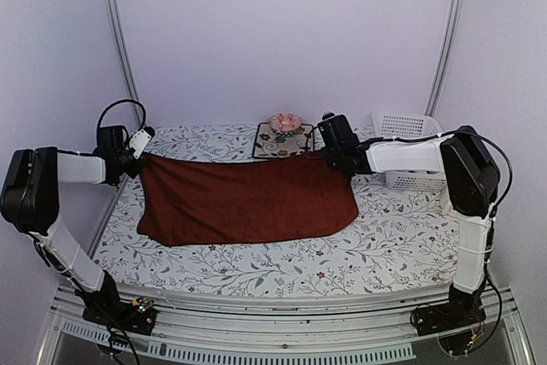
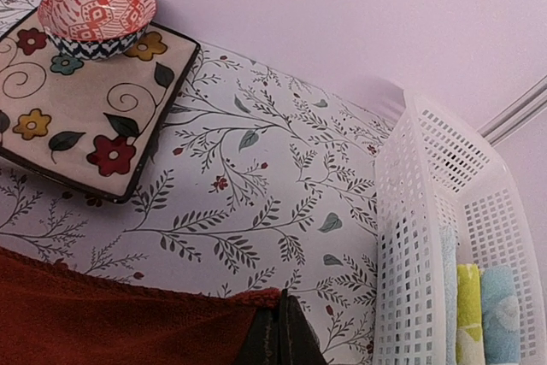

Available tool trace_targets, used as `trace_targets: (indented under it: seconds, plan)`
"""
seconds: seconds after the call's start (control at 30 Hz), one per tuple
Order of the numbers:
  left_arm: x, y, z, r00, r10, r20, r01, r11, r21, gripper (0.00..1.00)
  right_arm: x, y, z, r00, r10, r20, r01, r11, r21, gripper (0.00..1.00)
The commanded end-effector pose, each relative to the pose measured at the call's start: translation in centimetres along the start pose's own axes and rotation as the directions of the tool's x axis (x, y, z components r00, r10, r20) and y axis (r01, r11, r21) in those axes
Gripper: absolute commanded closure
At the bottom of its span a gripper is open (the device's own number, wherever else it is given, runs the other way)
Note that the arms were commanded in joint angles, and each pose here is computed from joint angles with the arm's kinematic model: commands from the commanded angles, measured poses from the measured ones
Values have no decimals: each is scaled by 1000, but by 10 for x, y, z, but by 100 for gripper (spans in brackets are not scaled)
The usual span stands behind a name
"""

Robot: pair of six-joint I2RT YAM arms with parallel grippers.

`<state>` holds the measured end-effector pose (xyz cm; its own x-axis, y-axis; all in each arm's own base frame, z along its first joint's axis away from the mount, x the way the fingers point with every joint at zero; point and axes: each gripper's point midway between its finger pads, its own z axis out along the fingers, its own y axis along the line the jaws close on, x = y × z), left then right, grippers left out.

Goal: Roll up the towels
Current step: Flatten out the towel at the center of the board.

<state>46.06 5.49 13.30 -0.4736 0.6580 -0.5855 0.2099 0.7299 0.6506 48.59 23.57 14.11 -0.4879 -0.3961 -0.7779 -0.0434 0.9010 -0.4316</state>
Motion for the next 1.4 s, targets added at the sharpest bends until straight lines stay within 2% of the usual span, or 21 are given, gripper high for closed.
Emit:
trace_targets:
  seconds: [0.0,0.13,0.27,0.47,0.6,0.67,0.8,0.9,0.97,1.13,1.2,1.37]
  plan:
    - [-13,24,-2,998,-37,57,45,990,-136,100,-38,-14,8,991,35,131,-45,997,71,98]
    - [-13,22,-7,997,-38,70,48,988,-147,100,-62,-24,-9,977,81,199,-91,995,40,98]
    - [-14,22,-31,996,-25,86,37,989,-143,100,-68,-41,-52,969,101,227,-108,994,22,98]
    - [-22,13,-99,982,-31,185,41,998,-54,100,-53,-52,-139,960,121,252,-117,993,-32,98]
    - [-23,11,-157,966,-21,258,34,998,-46,100,-39,-59,-196,956,120,267,-108,992,-60,98]
    - [-20,11,-183,958,-11,288,30,998,-60,100,-31,-66,-226,940,185,285,-169,982,-81,98]
    - [-17,13,-234,934,9,358,32,994,-109,100,-13,-69,-275,923,225,312,-191,972,-136,98]
    - [-16,14,-255,936,-25,351,57,995,-79,100,-1,-62,-300,926,199,320,-162,977,-140,98]
    - [-18,16,-262,932,-36,362,67,995,-75,100,4,-65,-308,937,154,314,-132,987,-90,98]
    - [-24,29,-256,935,-64,349,104,990,-96,100,11,-88,-291,930,266,254,-286,957,44,98]
    - [-25,31,-238,944,-66,323,101,991,-92,100,7,-101,-270,928,292,233,-328,935,137,98]
    - [-24,25,-170,975,-55,213,65,997,-43,100,1,-135,-201,943,276,186,-327,871,366,98]
